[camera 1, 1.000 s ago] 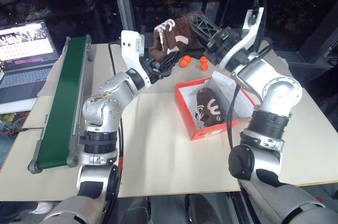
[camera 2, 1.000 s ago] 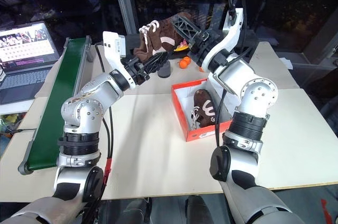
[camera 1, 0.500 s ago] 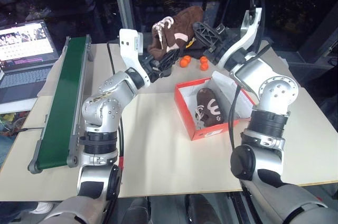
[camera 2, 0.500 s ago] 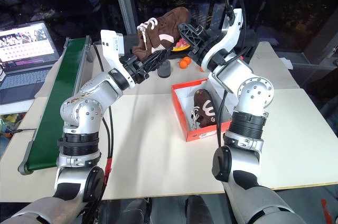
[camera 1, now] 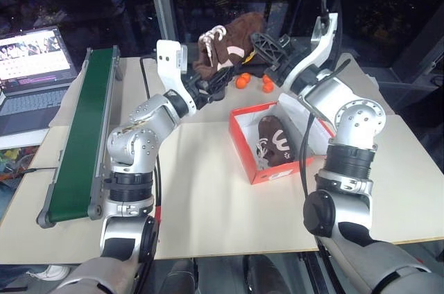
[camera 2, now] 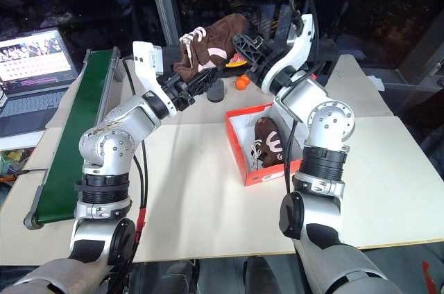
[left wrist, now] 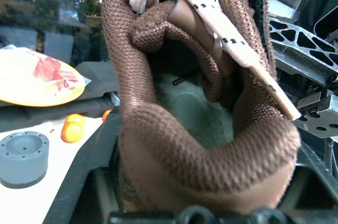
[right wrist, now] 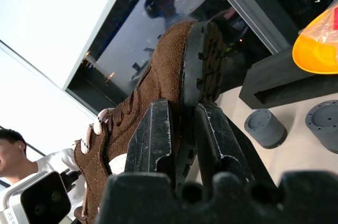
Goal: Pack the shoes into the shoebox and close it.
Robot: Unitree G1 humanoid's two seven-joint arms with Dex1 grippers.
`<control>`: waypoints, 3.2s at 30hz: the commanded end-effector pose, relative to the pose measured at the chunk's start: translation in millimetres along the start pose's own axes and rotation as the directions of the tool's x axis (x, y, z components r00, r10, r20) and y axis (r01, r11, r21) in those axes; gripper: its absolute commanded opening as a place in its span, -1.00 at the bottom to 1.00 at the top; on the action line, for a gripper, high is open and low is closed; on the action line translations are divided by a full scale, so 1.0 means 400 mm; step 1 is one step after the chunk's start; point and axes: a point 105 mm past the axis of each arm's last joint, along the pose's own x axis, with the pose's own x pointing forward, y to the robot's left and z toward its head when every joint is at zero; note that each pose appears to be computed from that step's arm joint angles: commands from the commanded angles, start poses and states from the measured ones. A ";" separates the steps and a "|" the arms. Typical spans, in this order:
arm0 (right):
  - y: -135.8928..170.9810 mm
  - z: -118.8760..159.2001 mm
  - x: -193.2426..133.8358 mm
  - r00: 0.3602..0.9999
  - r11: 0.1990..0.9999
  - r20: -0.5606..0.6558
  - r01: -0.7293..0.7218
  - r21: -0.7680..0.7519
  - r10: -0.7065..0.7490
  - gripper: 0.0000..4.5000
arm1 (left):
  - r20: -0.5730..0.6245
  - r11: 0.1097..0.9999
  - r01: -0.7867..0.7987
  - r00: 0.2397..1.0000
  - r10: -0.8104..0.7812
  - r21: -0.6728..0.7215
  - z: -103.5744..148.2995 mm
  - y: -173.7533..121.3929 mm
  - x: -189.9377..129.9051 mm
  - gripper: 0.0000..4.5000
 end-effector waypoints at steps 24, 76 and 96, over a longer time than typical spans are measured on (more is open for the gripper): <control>-0.055 -0.007 -0.165 0.937 0.905 -0.333 -0.045 -0.423 -0.109 -0.91 | -0.065 0.974 -0.150 0.985 0.163 0.170 -0.013 0.106 -0.153 0.99; -0.438 -0.298 -0.245 0.291 0.491 -0.795 -0.659 -0.570 -0.532 -0.91 | -0.022 0.938 -0.302 0.951 0.310 0.168 -0.023 0.103 -0.239 0.99; -0.440 -0.319 -0.164 0.458 0.482 -0.699 -0.509 -0.713 -0.550 0.20 | -0.047 0.937 -0.291 0.951 0.305 0.194 -0.021 0.094 -0.244 1.00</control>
